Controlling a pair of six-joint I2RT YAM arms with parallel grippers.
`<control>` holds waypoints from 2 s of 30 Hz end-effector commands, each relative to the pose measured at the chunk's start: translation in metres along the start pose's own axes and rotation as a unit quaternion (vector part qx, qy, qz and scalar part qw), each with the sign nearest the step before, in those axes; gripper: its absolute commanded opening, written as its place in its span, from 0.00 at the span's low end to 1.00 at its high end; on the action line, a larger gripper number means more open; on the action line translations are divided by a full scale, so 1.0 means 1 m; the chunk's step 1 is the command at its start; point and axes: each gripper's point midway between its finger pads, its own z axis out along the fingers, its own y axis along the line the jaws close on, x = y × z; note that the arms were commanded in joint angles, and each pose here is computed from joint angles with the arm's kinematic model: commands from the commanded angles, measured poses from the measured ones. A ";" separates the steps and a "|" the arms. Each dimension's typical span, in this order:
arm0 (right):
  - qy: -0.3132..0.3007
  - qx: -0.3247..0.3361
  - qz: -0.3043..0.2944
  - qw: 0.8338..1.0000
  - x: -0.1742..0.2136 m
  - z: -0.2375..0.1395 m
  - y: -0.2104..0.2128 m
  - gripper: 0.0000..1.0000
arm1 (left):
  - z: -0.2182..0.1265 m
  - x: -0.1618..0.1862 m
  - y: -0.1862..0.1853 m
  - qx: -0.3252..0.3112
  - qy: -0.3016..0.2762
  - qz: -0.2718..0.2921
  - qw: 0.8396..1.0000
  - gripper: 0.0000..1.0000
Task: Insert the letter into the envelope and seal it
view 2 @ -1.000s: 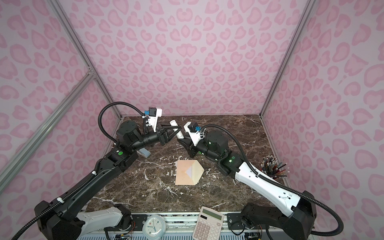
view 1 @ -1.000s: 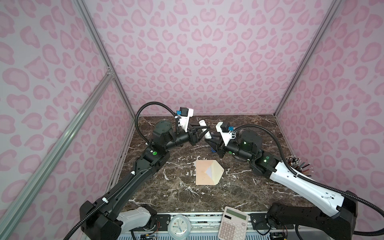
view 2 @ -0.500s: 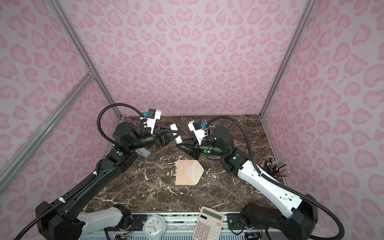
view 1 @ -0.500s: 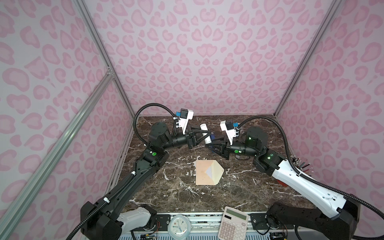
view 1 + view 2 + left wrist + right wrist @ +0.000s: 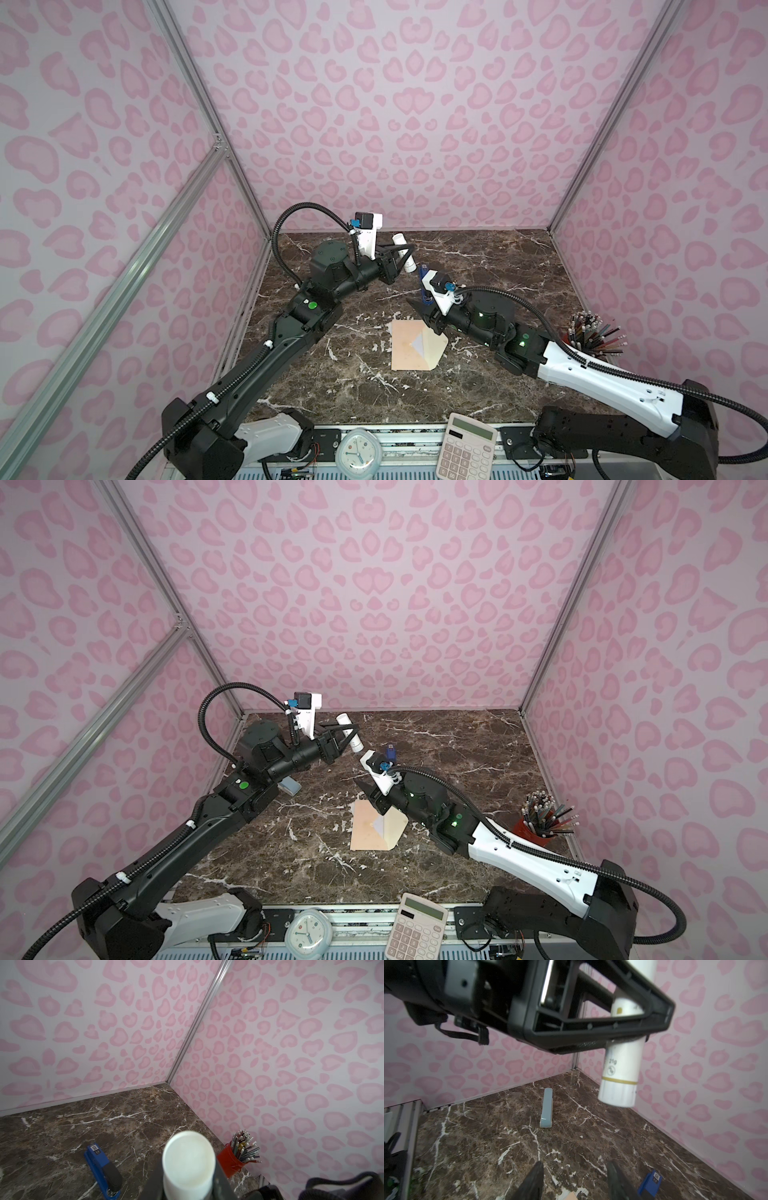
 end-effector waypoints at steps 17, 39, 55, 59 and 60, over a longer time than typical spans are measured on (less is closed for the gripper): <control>-0.053 0.120 -0.023 0.991 -0.033 0.031 -0.031 0.43 | 0.000 -0.001 0.010 -0.075 -0.017 0.009 0.997 0.04; -0.051 0.114 -0.025 0.992 -0.030 0.045 -0.027 0.29 | 0.001 0.005 0.007 -0.071 -0.010 0.003 0.997 0.04; -0.040 0.116 -0.018 0.992 -0.023 0.045 -0.028 0.24 | -0.001 0.005 0.007 -0.070 -0.011 0.008 0.997 0.04; -0.043 0.110 -0.018 0.993 -0.025 0.045 -0.026 0.17 | 0.000 0.007 0.006 -0.066 -0.007 0.005 0.998 0.03; -0.044 0.107 -0.018 0.993 -0.027 0.044 -0.025 0.15 | 0.000 0.008 0.006 -0.065 -0.006 0.004 0.998 0.04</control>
